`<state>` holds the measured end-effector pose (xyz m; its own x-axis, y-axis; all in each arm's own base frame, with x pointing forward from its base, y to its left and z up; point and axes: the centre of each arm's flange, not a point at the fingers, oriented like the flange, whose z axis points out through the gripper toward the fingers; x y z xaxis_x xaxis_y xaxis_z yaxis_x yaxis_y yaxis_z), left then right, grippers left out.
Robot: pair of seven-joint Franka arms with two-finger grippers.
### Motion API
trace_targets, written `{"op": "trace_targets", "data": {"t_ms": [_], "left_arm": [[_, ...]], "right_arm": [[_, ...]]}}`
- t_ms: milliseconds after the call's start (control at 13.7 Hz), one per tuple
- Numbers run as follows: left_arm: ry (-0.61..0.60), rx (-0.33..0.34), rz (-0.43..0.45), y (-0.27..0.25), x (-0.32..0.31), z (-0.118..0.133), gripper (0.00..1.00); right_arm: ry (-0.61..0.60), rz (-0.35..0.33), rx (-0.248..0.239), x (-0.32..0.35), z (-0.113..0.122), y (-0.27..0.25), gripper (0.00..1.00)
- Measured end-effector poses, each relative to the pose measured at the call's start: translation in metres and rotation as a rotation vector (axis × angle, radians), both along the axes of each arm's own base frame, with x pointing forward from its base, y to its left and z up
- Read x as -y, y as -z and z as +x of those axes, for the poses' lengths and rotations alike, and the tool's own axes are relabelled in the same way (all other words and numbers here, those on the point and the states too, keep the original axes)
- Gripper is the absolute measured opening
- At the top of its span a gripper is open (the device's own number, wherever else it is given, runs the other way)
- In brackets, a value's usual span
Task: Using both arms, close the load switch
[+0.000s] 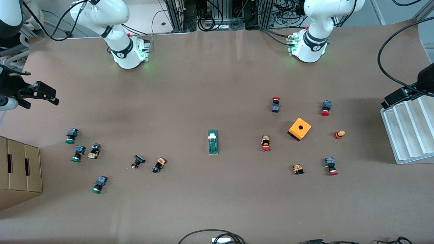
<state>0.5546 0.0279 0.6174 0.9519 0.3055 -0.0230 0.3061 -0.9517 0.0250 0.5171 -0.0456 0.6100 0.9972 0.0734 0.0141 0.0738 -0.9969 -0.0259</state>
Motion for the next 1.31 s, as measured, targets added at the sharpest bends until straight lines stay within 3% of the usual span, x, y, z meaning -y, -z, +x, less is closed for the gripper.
{"op": "trace_targets", "data": {"t_ms": [511, 876, 1314], "left_arm": [[0.006, -0.015, -0.001, 0.0007, -0.0002, -0.0021, 1.00], [0.117, -0.024, -0.005, 0.0015, -0.0048, -0.0039, 1.00], [0.130, -0.043, 0.008, 0.0037, -0.0064, -0.0054, 1.00]], "right_arm": [[-0.017, 0.000, 0.000, 0.0000, 0.0000, 0.0001, 1.00], [-0.018, -0.012, -0.001, 0.0019, 0.0000, 0.0004, 1.00], [-0.017, -0.015, 0.002, 0.0028, 0.0015, 0.0008, 1.00]]}}
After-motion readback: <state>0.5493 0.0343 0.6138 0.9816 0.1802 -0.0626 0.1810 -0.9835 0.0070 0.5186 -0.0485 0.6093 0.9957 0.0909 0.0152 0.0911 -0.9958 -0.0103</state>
